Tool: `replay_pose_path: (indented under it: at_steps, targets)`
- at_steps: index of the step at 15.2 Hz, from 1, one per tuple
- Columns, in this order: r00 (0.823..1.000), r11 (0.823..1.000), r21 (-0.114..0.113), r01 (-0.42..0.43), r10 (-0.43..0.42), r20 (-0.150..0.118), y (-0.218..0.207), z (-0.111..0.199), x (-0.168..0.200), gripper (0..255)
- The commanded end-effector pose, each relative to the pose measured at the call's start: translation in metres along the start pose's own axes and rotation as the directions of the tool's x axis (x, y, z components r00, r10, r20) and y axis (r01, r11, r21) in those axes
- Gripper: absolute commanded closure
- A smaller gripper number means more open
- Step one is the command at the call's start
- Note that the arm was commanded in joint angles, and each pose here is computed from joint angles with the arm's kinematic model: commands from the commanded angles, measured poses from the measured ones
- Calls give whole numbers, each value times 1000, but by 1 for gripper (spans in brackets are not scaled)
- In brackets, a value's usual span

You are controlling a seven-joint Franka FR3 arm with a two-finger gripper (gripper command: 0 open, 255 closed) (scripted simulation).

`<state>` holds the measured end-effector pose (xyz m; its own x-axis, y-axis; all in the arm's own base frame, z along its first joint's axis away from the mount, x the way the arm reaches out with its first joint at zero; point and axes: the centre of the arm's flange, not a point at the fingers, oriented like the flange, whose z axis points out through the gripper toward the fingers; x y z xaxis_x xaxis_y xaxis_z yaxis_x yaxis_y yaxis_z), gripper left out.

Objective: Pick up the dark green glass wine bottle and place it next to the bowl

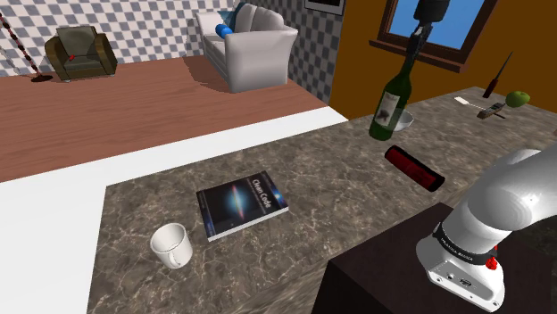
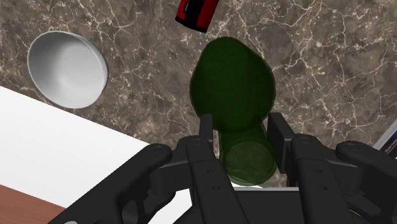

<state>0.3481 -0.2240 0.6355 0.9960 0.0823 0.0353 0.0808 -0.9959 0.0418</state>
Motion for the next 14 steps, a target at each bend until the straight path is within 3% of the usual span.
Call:
replay_pose_path:
  at_steps: [1,12,14]
  targets:
    - [1000,1000,0,1,-1,0,26,2,-12,255]
    - [1000,1000,0,1,-1,0,153,4,-83,255]
    - [1000,1000,0,1,-1,0,160,9,-87,255]
